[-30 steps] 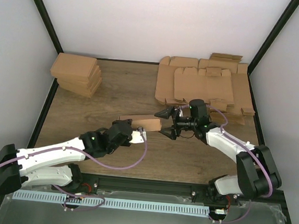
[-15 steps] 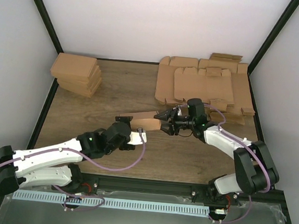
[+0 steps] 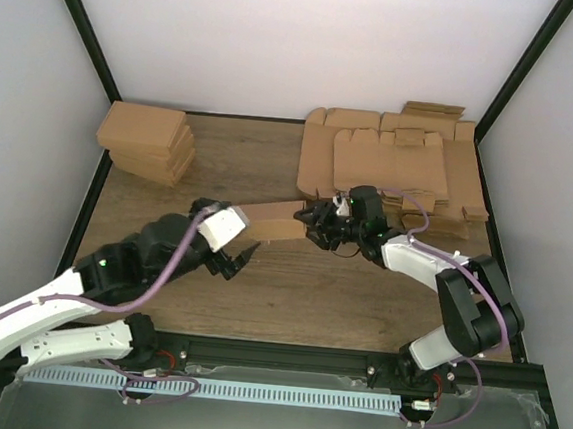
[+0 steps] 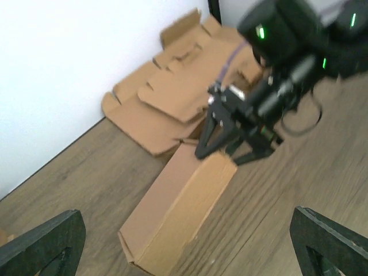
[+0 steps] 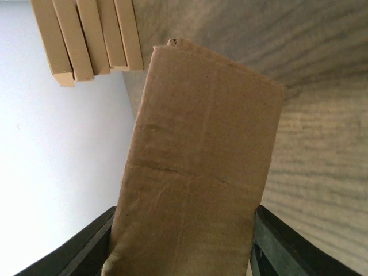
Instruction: Fold the paper box
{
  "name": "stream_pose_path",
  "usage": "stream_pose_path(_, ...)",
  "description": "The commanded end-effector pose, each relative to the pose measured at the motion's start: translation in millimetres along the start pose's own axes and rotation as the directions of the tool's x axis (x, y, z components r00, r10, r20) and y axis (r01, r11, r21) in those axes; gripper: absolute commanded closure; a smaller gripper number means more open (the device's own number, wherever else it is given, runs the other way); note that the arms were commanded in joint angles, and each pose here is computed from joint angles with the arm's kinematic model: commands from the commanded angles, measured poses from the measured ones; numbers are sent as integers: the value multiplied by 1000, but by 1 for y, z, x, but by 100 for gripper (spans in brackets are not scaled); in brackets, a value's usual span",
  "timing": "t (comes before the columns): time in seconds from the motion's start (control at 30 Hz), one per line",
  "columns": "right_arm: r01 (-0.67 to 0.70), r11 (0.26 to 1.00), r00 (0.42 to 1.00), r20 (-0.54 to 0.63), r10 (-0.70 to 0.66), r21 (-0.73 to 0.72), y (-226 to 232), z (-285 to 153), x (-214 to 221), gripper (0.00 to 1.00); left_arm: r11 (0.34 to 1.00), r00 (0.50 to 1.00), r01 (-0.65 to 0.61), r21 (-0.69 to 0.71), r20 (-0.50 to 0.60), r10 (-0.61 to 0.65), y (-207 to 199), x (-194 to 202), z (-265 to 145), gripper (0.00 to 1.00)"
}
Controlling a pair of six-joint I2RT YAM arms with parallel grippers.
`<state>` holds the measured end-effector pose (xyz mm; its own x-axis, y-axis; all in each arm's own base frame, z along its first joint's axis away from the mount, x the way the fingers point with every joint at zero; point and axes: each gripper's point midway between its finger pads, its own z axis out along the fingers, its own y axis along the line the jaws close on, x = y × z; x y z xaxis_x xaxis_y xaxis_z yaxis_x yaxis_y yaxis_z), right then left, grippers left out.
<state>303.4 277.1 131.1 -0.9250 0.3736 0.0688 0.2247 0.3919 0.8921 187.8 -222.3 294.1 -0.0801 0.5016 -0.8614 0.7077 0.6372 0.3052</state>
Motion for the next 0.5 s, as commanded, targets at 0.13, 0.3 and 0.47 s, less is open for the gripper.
stream_pose_path(0.13, 258, 965, 954, 170, -247, -45, 22, 17, -14, 56, 863, 889, 451, -229, 30, -457, 61, -13, -37, 0)
stream_pose_path(0.3, 287, 957, 942, 195, -272, -48, 18, 38, 0, 56, 796, 813, 563, -221, -25, -582, 73, 5, -21, 0)
stream_pose_path(0.47, 327, 945, 918, 248, -309, -31, 22, 69, 17, 56, 714, 730, 651, -256, -48, -682, 93, 30, -13, 0)
